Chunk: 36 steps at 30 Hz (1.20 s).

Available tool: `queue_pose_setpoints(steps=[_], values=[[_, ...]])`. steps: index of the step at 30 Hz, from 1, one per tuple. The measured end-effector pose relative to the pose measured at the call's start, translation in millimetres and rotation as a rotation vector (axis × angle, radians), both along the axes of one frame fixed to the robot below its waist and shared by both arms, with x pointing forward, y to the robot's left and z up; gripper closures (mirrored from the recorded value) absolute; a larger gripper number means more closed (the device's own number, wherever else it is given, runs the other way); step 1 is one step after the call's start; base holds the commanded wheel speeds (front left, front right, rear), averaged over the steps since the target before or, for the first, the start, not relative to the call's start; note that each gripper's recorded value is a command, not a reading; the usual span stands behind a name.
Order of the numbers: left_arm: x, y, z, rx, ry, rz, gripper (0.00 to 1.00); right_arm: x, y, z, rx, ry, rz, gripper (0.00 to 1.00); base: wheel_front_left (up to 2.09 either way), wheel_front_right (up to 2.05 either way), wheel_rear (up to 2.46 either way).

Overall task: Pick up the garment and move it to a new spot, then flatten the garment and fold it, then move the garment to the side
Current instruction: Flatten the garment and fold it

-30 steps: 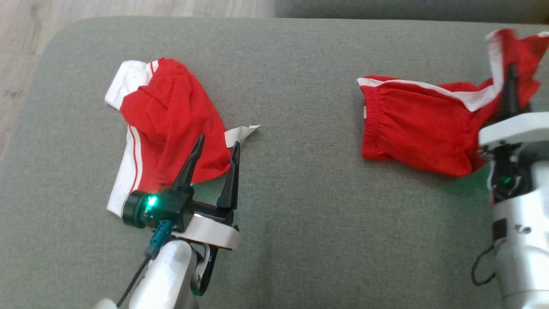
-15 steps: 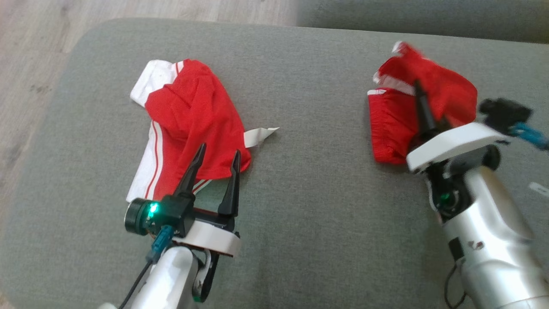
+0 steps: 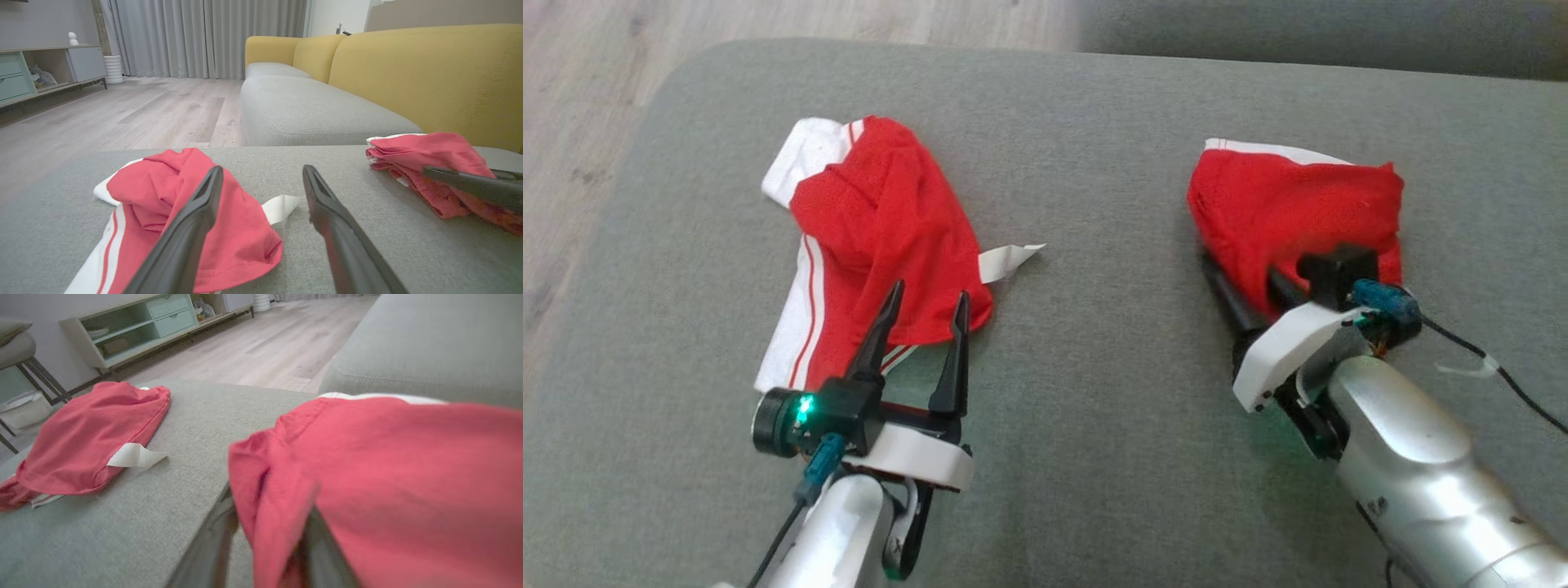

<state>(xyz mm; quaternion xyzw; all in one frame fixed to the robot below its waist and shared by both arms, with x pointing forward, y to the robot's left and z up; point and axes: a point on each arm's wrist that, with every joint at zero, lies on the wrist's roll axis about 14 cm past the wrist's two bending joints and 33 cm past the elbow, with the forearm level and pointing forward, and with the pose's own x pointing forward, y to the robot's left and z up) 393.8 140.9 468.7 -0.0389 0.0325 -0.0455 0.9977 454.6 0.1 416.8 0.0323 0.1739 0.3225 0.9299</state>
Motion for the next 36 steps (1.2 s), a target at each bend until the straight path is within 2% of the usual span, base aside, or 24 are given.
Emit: queue_pose_setpoints(steps=[4, 9, 12, 14, 18, 22, 27, 36], values=[[4.0, -4.7, 3.2, -0.005, -0.011, -0.012, 0.00, 5.6, -5.7, 15.3, -0.027, -0.110, 0.001, 0.00, 0.00, 0.00, 0.00], [9.5, -15.8, 11.0, -0.015, -0.035, -0.042, 0.00, 12.6, -18.8, 49.5, 0.043, -0.195, -0.084, 0.00, 0.00, 0.00, 0.00], [12.9, -23.1, 19.2, -0.022, -0.060, -0.061, 0.00, 20.0, -49.0, 79.3, 0.090, -0.280, -0.190, 0.00, 0.00, 0.00, 0.00], [14.6, -29.2, 24.5, -0.027, -0.075, -0.076, 0.00, 19.0, -79.4, 85.8, 0.085, -0.313, -0.279, 0.00, 0.00, 0.00, 0.00], [15.7, -36.0, 28.5, -0.030, -0.086, -0.084, 0.00, 0.0, -136.8, 80.9, 0.048, -0.335, -0.455, 0.00, 0.00, 0.00, 0.00], [11.9, -44.0, 29.0, -0.041, -0.088, -0.103, 0.00, -27.0, -161.0, 69.5, 0.019, -0.325, -0.548, 0.00, 0.00, 0.00, 0.00], [11.9, -43.6, 30.4, -0.053, -0.092, -0.093, 0.00, -46.6, -175.7, 63.1, -0.036, -0.332, -0.580, 0.00, 0.00, 0.00, 0.00], [10.6, -37.6, 11.6, -0.052, -0.041, -0.077, 0.00, -38.2, -163.3, 57.8, 0.007, -0.312, -0.564, 0.00, 0.00, 0.00, 0.00]])
